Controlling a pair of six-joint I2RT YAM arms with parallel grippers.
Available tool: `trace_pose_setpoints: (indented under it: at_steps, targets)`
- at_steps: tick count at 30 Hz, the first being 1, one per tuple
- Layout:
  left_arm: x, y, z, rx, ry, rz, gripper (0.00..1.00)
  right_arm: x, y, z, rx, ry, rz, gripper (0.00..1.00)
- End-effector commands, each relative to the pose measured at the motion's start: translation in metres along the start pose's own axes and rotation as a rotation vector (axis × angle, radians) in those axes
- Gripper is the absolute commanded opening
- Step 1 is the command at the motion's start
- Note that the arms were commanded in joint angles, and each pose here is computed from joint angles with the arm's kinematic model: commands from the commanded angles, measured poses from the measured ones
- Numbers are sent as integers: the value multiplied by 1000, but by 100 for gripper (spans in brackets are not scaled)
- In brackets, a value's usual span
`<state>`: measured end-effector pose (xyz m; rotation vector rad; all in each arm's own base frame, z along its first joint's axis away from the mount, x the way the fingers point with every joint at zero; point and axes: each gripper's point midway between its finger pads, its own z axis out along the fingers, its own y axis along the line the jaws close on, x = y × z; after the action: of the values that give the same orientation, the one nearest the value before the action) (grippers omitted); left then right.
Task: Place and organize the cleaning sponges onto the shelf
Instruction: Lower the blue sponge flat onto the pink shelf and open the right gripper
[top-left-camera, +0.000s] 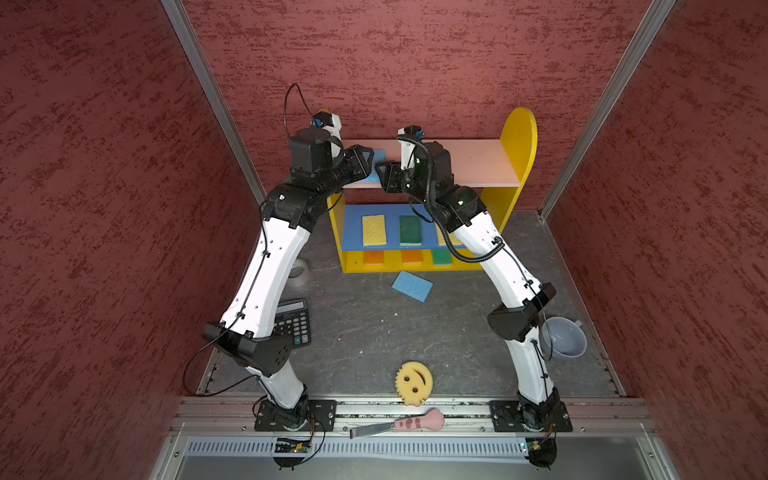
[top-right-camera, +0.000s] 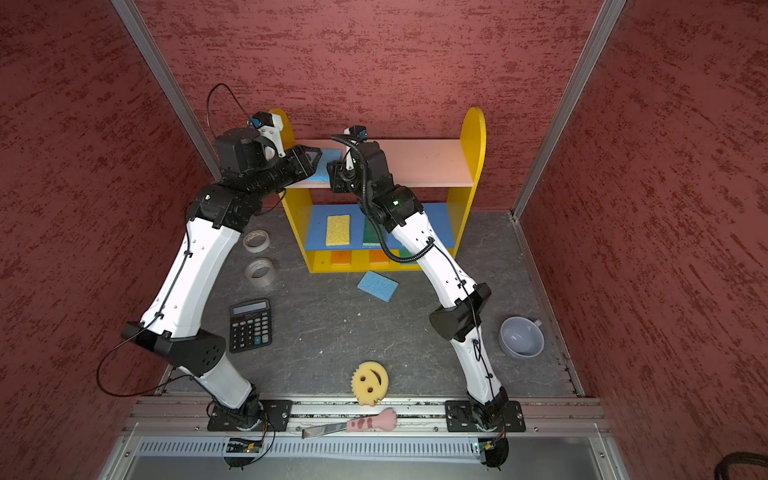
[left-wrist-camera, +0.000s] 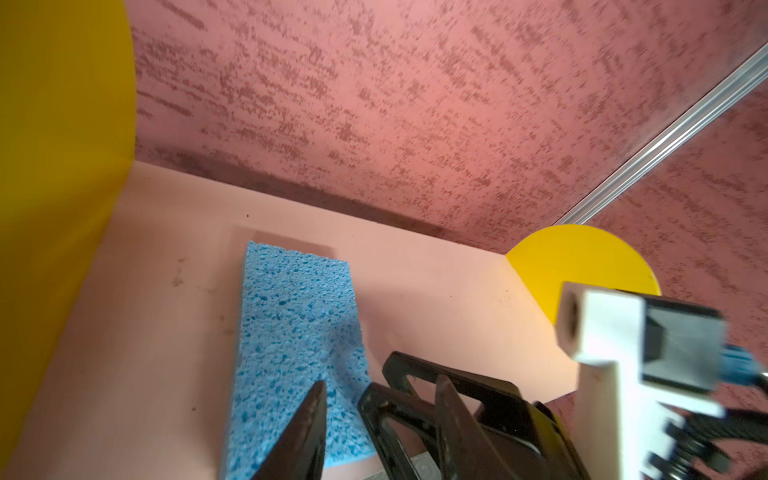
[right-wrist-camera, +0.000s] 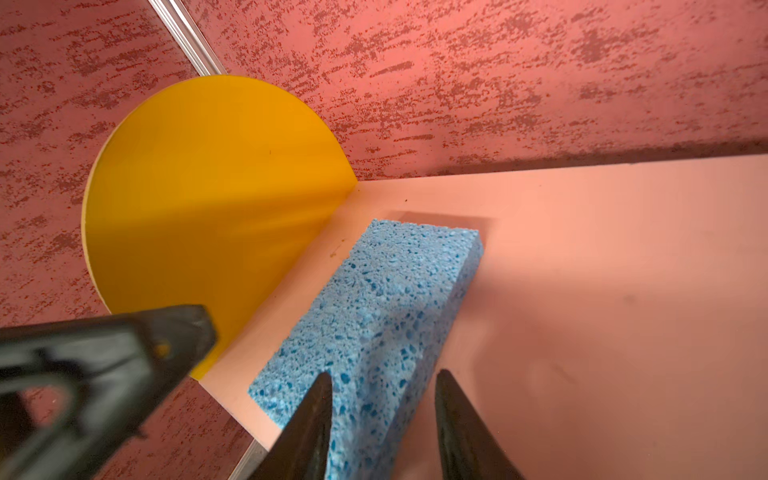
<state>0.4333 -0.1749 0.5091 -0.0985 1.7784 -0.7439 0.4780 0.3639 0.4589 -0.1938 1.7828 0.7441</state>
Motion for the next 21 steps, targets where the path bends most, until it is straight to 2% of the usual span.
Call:
trace_pose_setpoints:
  at_steps: [1,7,9,12,15,21]
  targets:
    - [-14,-18,-29,55,-65,35,43,-23,12,-30,-40,-24,-30,42]
    - [-1,1,-37,-14,-62,45,43,-22,22,-46,-70,-12,-59,40]
    - [4,7,-35,-28,-51,41,43,-18,25,-49,-82,0,-60,32]
    - [8,13,-30,-40,-41,29,43,-9,30,-51,-92,30,-60,12]
    - [10,16,-24,-38,-31,16,43,1,36,-52,-108,63,-58,2]
    - [10,20,-17,-49,-26,9,43,23,46,-42,-161,133,-28,0]
